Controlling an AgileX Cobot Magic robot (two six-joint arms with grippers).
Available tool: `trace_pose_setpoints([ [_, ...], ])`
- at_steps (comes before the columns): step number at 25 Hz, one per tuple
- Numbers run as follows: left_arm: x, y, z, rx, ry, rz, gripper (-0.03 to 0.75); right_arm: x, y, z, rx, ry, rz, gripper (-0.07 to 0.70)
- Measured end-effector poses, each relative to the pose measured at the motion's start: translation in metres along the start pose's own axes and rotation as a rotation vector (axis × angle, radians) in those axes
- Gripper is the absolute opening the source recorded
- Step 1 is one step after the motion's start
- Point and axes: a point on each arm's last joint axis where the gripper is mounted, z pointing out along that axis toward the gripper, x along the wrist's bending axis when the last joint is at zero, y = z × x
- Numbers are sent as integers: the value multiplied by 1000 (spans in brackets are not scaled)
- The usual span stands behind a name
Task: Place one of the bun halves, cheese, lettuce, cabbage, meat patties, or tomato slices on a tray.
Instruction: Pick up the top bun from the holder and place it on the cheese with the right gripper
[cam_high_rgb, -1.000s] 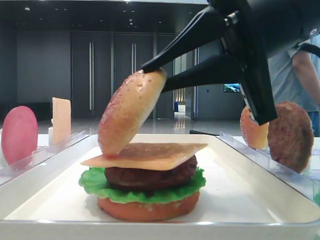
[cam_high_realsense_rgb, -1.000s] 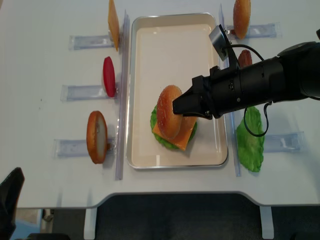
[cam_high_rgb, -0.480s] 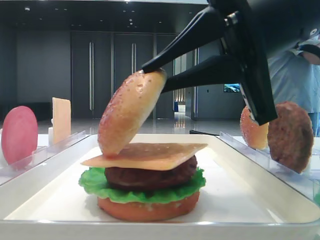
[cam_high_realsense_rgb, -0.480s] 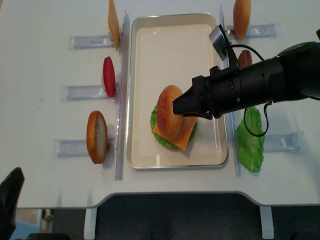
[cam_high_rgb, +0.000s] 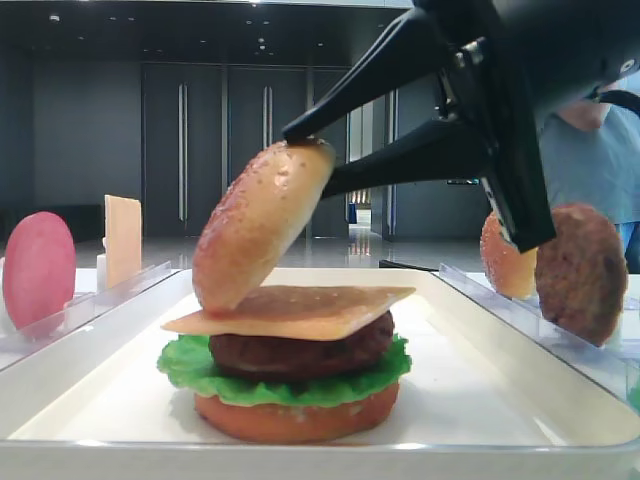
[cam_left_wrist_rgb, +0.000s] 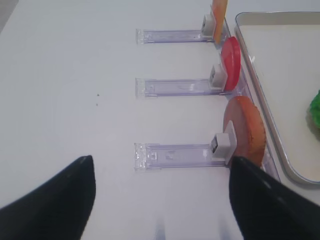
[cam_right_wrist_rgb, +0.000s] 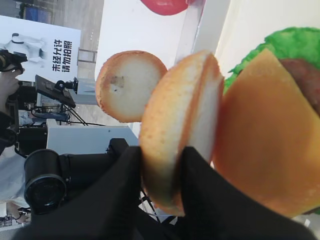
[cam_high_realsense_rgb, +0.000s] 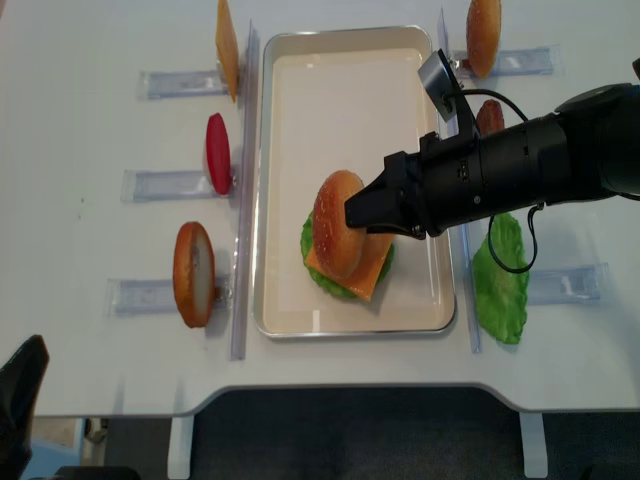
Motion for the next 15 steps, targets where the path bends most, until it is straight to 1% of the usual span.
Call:
trace_pose_setpoints([
  [4,0,0,0,0,0,1,641,-1,1,0,-6,-13,-1,243],
  [12,0,0,0,0,0,2,641,-3,1,0,-13,-30,-1,279],
  [15,0,0,0,0,0,2,641,-3,1,0,-14,-33,-1,312],
])
